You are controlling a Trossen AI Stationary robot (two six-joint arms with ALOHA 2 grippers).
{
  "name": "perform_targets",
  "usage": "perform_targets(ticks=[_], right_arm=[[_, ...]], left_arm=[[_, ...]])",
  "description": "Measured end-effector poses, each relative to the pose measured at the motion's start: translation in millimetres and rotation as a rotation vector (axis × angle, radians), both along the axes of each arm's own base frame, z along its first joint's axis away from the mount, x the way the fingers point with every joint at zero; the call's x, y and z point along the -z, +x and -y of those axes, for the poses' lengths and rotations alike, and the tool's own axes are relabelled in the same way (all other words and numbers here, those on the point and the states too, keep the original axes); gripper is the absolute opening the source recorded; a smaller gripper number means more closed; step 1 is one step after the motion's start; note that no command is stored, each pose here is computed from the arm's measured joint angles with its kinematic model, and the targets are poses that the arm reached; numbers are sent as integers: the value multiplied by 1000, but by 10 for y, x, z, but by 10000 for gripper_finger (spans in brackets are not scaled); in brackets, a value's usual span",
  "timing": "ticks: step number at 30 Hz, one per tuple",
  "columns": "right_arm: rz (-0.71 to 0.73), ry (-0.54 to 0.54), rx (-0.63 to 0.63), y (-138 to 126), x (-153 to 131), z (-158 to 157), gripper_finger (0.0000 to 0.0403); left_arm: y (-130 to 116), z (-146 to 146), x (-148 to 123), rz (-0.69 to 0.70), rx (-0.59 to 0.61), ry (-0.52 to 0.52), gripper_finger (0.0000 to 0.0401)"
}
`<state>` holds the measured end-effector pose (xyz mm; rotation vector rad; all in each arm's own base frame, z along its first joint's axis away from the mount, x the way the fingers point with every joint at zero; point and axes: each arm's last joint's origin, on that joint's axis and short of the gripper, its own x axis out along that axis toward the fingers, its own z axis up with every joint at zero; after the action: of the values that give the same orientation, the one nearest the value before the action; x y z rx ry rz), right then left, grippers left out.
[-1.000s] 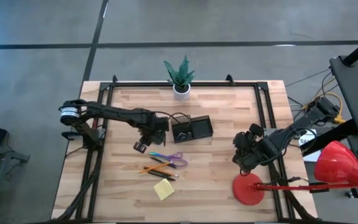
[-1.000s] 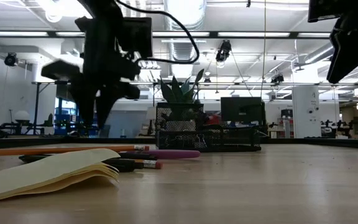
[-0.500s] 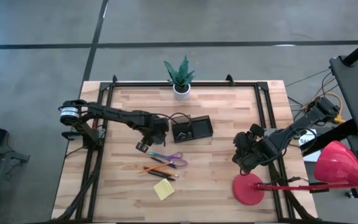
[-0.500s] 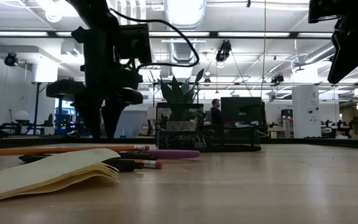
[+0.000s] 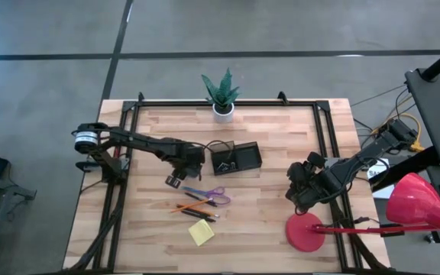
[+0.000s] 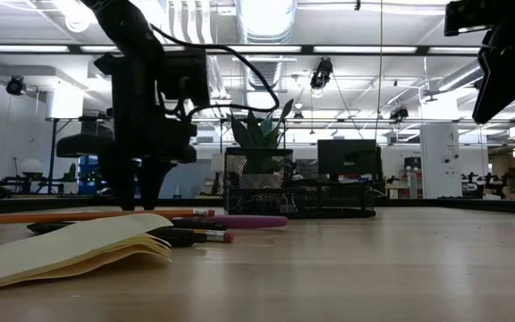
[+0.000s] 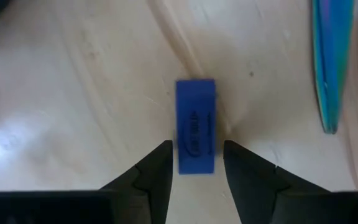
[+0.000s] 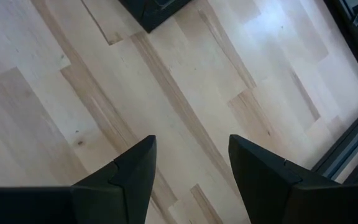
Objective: Pick and place office supplies into organizer
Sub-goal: Put the blue eraser into the black organizer
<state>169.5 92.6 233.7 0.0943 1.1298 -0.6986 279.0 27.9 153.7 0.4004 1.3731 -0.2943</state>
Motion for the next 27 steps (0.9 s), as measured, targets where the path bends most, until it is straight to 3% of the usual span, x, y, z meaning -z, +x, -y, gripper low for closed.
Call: perform_targets(ticks=[6,14,22,27], right_arm=[[5,3,8,0,0,0,192],[16,10,29,1,0,-1,192],[14,9,27,0,0,0,192],[10,12,26,-2,1,-1,192]], left_arm=[[35,-5,33,43,1,7,119],[-8,2,142,10,2,3,61],[28,-5,-4,52,0,26,38],[110,-37,-212,90,-16,95,36]])
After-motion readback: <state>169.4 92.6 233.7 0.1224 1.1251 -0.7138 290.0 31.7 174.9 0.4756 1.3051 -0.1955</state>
